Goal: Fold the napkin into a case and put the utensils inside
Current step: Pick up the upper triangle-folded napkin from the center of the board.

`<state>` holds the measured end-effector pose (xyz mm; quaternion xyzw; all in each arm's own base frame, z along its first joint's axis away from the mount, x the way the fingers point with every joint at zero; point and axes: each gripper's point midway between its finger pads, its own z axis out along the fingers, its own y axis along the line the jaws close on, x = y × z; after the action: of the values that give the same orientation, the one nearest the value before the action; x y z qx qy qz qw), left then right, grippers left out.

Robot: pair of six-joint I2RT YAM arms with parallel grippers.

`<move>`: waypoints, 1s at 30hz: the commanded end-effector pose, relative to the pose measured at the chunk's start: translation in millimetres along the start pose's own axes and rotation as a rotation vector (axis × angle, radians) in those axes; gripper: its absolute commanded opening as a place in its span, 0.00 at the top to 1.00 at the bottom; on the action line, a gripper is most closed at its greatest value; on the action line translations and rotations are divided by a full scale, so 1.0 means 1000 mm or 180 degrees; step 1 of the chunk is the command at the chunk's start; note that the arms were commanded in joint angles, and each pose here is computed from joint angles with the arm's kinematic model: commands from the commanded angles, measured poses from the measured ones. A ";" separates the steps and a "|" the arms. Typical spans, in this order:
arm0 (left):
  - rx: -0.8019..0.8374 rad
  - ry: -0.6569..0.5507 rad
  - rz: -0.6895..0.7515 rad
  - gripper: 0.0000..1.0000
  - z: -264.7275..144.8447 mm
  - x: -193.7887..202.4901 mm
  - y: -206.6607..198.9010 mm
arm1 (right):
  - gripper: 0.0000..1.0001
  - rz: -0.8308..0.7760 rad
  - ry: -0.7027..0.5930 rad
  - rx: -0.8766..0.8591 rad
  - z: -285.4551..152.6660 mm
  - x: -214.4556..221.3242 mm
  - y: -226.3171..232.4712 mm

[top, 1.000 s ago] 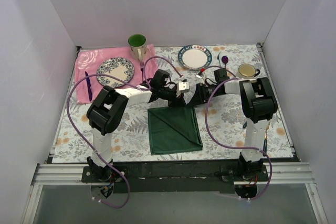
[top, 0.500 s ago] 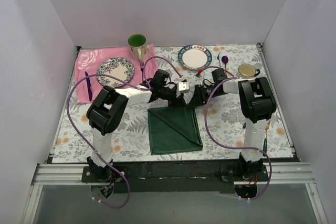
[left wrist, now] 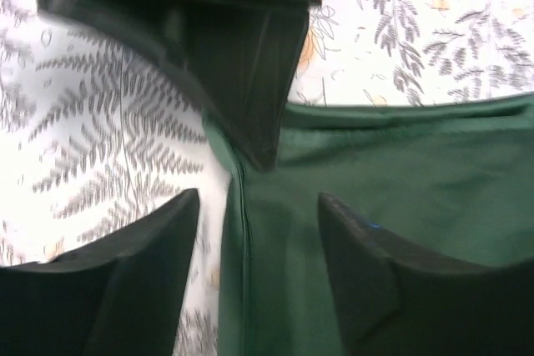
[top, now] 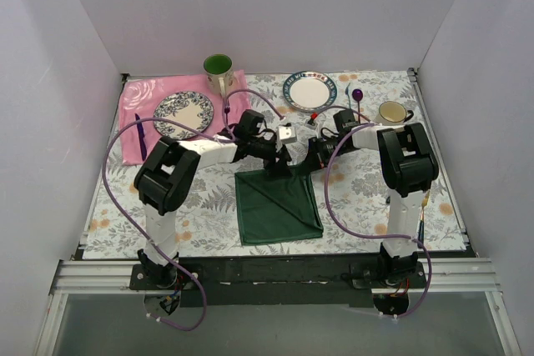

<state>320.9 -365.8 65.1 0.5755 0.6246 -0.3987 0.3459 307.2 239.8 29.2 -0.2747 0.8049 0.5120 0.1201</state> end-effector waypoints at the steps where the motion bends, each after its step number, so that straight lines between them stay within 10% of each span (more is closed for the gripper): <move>1: -0.0141 -0.0339 -0.0333 0.37 -0.069 -0.029 0.005 | 0.99 -0.0557 -0.0127 -0.0011 -0.012 -0.021 0.027; 15: 0.0038 0.0346 -0.0193 0.24 -0.120 0.057 -0.016 | 0.99 -0.1827 0.0052 0.0111 -0.019 -0.021 0.081; 30: 0.0068 0.0346 -0.0160 0.25 -0.104 0.076 0.011 | 0.99 -0.2054 0.0109 0.0009 -0.017 -0.021 0.094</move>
<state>312.8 -232.5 31.4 0.5724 0.6740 -0.3807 0.2704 274.7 258.1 102.6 -0.5048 0.7015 0.4387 0.2462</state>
